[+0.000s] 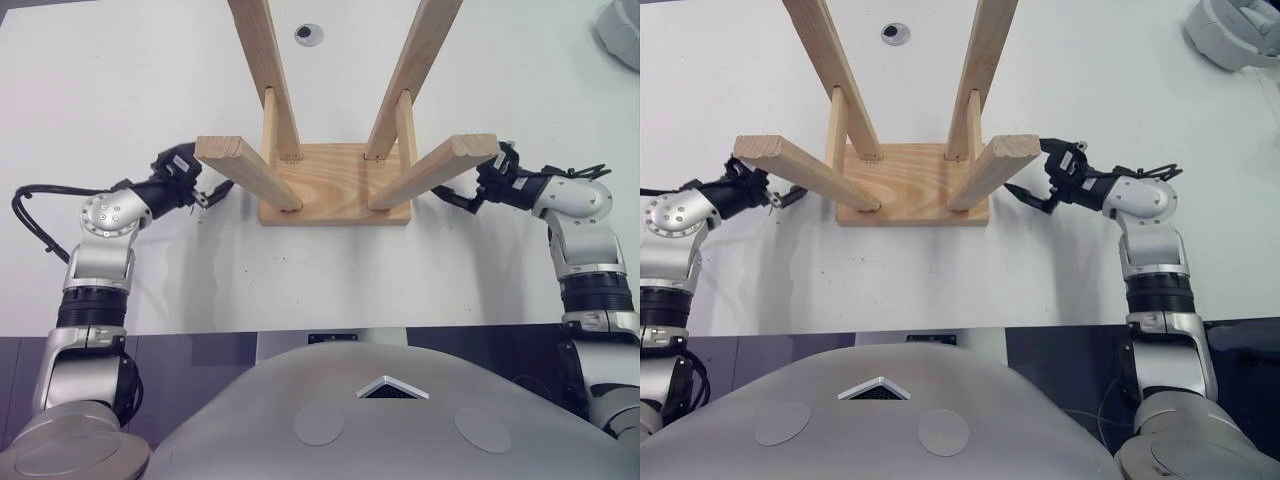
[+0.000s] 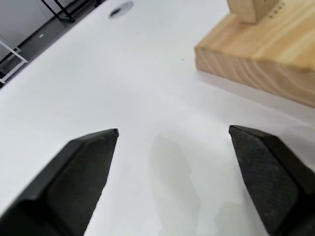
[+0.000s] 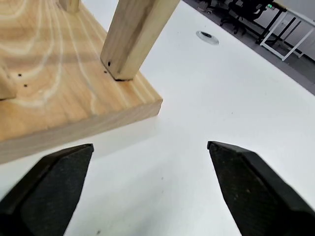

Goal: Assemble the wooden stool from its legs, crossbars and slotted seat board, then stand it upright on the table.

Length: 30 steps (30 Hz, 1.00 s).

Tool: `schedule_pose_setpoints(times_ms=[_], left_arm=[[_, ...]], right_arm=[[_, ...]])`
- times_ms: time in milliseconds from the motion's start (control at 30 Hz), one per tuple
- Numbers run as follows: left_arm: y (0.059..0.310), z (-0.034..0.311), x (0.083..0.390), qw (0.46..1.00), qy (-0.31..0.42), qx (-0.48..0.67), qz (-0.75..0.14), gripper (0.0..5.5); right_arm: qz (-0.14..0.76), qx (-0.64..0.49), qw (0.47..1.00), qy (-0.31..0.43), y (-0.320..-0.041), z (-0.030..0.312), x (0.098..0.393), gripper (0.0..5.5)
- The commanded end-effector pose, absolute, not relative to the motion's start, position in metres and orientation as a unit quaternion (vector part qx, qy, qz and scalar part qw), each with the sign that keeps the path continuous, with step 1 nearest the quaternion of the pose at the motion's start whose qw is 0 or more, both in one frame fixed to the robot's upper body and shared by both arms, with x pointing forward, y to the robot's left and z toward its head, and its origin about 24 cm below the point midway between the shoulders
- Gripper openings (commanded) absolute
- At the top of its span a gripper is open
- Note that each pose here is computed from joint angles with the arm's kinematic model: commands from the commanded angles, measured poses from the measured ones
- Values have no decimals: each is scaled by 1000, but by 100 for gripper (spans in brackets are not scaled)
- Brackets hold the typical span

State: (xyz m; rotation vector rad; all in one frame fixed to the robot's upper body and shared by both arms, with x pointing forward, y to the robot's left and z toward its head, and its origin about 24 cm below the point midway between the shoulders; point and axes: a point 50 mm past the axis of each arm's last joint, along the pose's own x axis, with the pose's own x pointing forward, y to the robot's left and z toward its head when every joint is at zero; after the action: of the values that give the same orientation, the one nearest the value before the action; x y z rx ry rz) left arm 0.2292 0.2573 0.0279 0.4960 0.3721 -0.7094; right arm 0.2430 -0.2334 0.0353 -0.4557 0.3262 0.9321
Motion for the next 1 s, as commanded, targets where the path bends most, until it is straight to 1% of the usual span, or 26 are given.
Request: schedule_pose_setpoints(times_ms=[33,100,167,233,333,433,500,600,700,867,1000], left_arm=[[247,19,206,867,222,232,-381,415],[243,17,202,865,231,226,-385,415],[236,16,201,864,233,217,-389,415],[231,15,200,864,234,212,-391,415],[225,13,200,866,234,207,-392,415],[214,15,197,863,226,193,-408,415],[208,18,196,863,218,187,-416,415],[202,36,201,874,188,164,-416,415],[203,54,212,893,161,137,-398,415],[201,63,210,904,161,83,-388,415],[197,65,202,898,170,81,-398,415]], right_arm=[[443,-240,845,179,-224,31,233,433],[440,-242,846,180,-216,29,232,433],[457,-230,840,178,-201,31,228,433],[467,-223,837,178,-193,33,224,433],[466,-226,836,181,-191,34,223,433],[432,-239,849,187,-195,38,230,433],[417,-226,861,183,-193,43,233,433],[437,-177,866,163,-182,58,228,433],[461,-151,861,157,-178,71,222,433],[483,-155,840,191,-181,76,214,433],[480,-163,839,198,-184,77,215,433]])
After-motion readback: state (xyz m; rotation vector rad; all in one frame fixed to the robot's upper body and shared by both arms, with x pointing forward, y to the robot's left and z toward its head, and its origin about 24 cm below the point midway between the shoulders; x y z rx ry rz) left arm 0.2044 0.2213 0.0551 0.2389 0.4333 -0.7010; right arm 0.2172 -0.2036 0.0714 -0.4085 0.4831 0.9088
